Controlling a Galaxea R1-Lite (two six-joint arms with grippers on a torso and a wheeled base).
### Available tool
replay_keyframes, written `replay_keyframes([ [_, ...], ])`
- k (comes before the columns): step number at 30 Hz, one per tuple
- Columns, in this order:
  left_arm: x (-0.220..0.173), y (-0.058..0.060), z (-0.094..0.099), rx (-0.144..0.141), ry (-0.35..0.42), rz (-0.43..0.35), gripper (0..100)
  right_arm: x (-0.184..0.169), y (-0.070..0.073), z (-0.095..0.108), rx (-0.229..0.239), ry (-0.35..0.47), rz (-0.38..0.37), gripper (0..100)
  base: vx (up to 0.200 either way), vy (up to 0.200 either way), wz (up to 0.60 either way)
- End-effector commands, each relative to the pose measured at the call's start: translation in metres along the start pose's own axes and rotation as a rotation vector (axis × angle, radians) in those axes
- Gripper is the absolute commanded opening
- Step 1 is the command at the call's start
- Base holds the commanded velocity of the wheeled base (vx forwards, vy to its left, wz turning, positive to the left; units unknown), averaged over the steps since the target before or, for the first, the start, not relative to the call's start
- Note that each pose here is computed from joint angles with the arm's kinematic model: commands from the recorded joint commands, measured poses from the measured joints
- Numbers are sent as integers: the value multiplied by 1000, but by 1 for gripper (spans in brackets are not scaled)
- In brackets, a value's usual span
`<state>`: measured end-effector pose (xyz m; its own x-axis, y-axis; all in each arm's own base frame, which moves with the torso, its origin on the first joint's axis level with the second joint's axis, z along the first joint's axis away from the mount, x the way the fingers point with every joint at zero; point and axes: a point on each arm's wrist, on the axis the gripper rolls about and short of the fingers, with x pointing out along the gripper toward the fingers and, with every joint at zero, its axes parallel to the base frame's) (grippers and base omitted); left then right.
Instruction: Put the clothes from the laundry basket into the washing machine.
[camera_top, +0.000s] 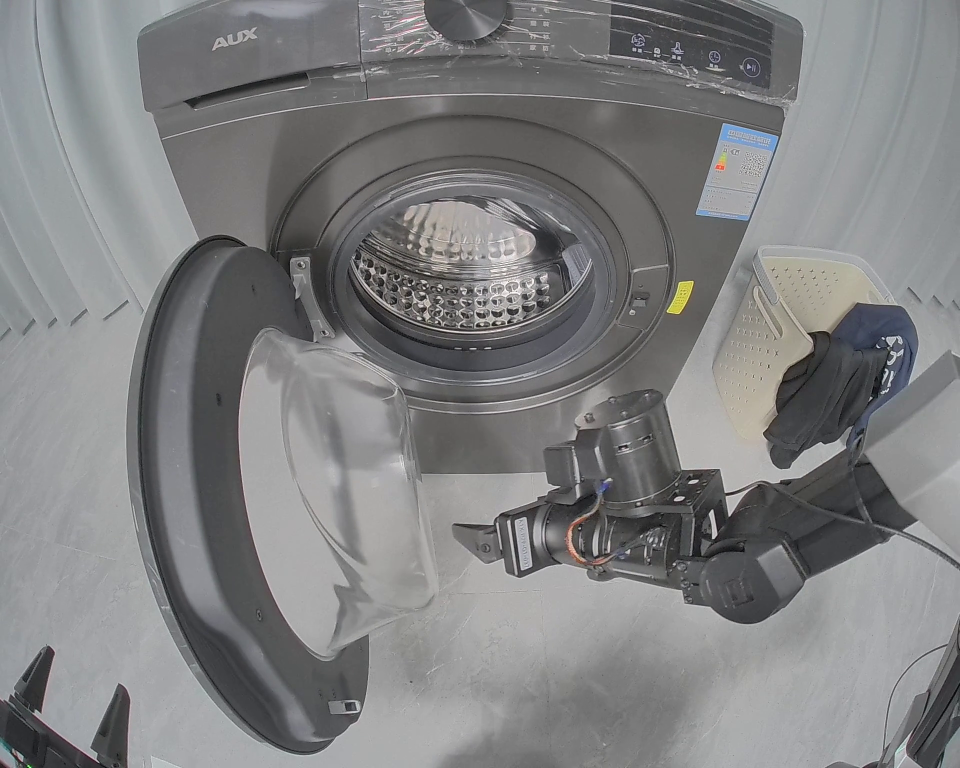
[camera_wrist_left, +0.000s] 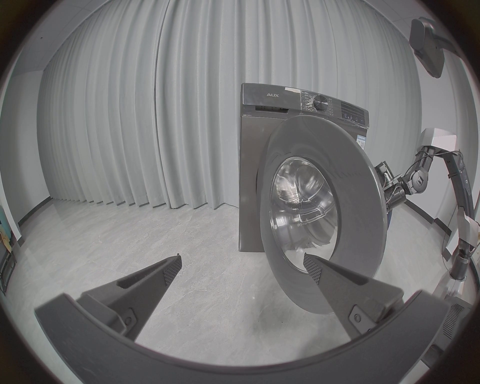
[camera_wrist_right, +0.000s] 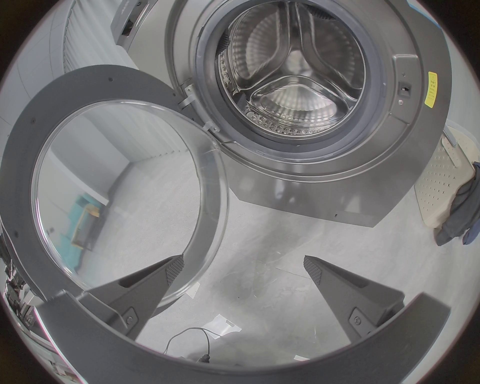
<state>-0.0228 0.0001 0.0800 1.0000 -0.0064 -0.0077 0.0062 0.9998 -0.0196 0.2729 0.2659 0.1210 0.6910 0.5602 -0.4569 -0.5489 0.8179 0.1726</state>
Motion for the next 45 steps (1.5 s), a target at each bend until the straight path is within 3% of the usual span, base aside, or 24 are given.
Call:
replay_keyframes([
  [1,0,0,-4,-2,2,0,100,10,18,-3,-10,2,37,100,0,0,0],
  [6,0,0,-4,-3,2,0,100,8,35,-4,24,0,84,100,0,0,0],
  [13,0,0,-4,-2,2,0,100,6,34,20,41,-82,99,100,0,0,0],
  [20,0,0,-4,-2,2,0,100,40,29,-5,29,-17,61,100,0,0,0],
  [23,0,0,-4,-3,2,0,100,59,38,-14,22,-4,72,100,0,0,0],
  [30,0,0,-4,-3,2,0,100,59,54,-8,21,-31,110,100,0,0,0],
  [36,0,0,-4,-3,2,0,100,60,48,-6,29,-37,99,100,0,0,0],
  [39,0,0,-4,-2,2,0,100,63,55,2,30,-72,117,100,0,0,0],
  [45,0,0,-4,-2,2,0,100,73,57,-9,26,-44,109,100,-33,0,0],
])
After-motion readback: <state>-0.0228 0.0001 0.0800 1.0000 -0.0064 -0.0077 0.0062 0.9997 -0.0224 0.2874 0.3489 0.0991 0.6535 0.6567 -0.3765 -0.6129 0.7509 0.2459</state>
